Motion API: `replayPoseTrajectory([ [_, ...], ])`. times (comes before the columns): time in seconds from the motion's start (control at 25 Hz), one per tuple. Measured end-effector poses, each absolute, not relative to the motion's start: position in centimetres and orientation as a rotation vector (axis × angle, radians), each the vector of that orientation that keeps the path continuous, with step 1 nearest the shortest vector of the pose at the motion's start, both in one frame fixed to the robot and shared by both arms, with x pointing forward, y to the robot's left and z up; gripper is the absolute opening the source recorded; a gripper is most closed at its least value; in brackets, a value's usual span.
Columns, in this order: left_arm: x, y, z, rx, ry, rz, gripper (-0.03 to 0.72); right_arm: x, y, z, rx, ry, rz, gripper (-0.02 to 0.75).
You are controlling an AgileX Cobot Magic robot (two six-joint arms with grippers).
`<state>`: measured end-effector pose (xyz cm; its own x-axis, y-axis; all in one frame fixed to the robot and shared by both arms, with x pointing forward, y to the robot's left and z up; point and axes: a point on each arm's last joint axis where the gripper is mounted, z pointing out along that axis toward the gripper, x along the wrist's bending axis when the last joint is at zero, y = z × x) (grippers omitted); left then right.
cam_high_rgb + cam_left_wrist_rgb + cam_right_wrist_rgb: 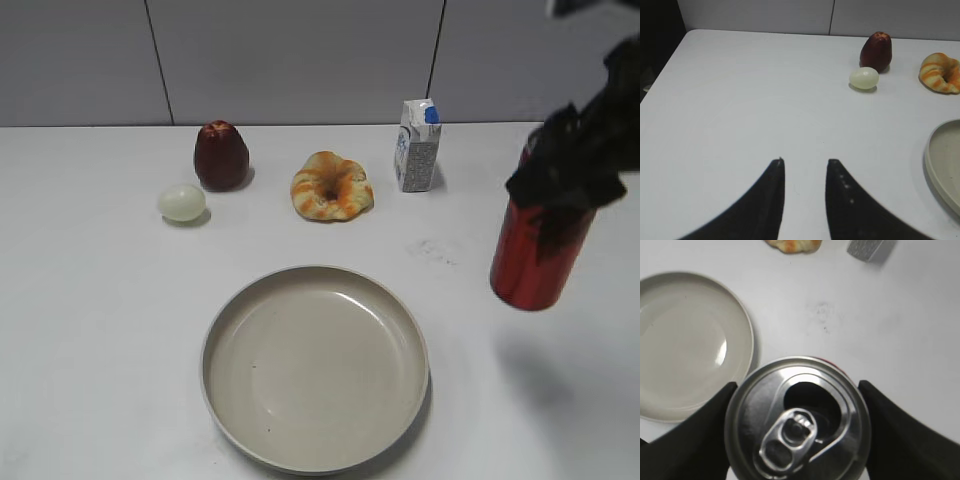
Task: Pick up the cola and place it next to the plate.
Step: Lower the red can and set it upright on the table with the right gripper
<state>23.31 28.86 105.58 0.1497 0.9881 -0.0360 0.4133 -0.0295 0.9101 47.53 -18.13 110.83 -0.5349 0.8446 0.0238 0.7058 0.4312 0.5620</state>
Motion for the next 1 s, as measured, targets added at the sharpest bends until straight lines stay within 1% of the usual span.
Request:
replayPoseTrajectory([
  [0.12,23.3,28.9,105.6,1.581,1.392,0.856,0.227,45.7,-18.9,106.8,1.400,2.399,0.796,0.503],
  [0.24,23.3,28.9,105.6,1.581,1.392,0.856,0.227,45.1,-19.2,103.6,1.440,2.361,0.825,0.503],
  [0.4,23.3,28.9,105.6,1.581,1.392,0.856,0.227,45.3,-19.3,100.7,1.454,2.305,0.846,0.503],
  [0.88,23.3,28.9,105.6,1.581,1.392,0.856,0.227,46.9,-18.6,98.2,1.566,2.262,0.865,0.503],
  [0.96,23.3,28.9,105.6,1.581,1.392,0.856,0.227,46.9,-18.5,98.2,1.579,2.258,0.870,0.524],
  [1.0,23.3,28.9,105.6,1.581,1.392,0.856,0.227,46.9,-18.5,98.2,1.591,2.253,0.877,0.555],
])
